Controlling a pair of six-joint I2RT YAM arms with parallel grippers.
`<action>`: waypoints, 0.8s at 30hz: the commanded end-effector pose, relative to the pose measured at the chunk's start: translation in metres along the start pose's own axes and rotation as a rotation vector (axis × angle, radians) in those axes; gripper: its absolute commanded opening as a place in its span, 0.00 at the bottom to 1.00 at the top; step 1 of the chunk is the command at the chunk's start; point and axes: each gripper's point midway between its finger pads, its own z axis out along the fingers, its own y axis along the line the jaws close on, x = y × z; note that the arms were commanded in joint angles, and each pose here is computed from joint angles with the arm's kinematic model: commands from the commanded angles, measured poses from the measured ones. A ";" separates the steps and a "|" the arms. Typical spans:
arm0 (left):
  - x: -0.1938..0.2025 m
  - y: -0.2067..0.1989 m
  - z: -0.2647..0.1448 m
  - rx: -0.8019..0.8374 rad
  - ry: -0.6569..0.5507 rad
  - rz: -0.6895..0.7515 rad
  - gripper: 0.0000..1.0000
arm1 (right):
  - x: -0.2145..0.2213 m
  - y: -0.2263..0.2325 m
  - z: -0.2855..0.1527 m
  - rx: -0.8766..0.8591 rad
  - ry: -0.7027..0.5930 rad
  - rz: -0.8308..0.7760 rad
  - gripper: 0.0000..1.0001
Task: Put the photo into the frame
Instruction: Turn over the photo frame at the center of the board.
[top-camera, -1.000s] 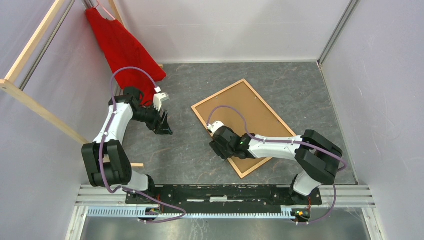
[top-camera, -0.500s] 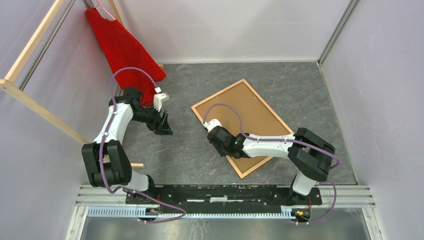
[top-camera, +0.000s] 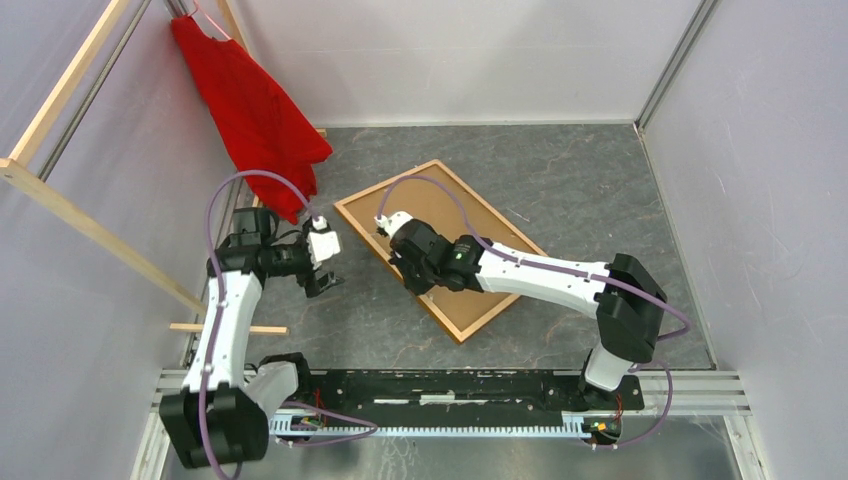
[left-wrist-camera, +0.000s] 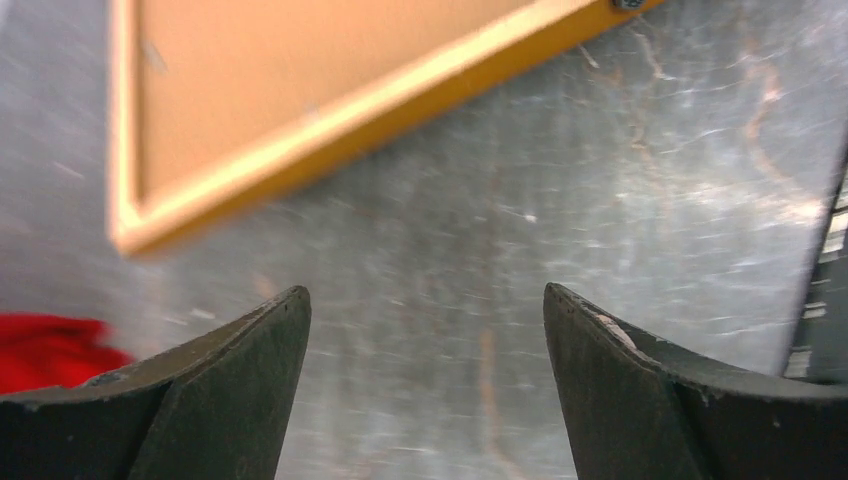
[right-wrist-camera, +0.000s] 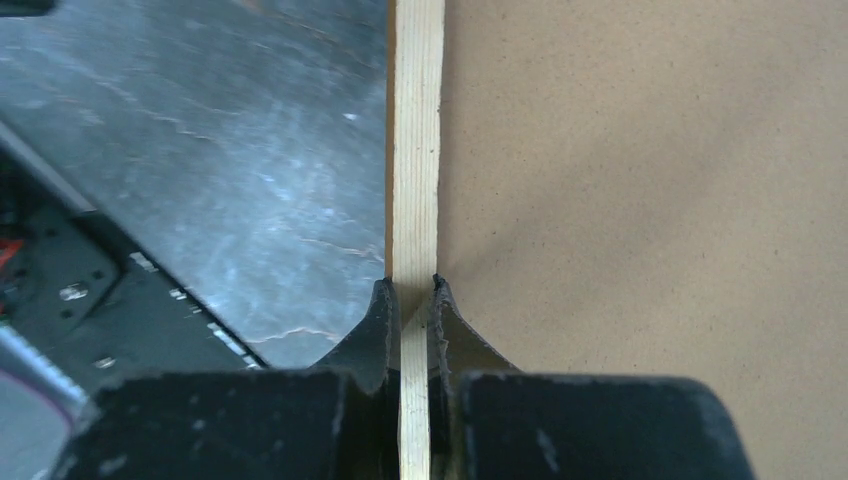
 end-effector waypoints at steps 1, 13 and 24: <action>-0.034 0.016 -0.008 -0.048 -0.084 0.523 0.94 | -0.045 0.027 -0.050 -0.132 -0.095 -0.030 0.00; -0.028 0.025 0.005 -0.042 0.039 0.829 0.92 | -0.081 0.046 -0.101 -0.247 -0.159 -0.014 0.00; -0.084 0.053 0.026 -0.114 -0.011 0.851 0.49 | -0.101 0.037 -0.138 -0.262 -0.203 -0.014 0.01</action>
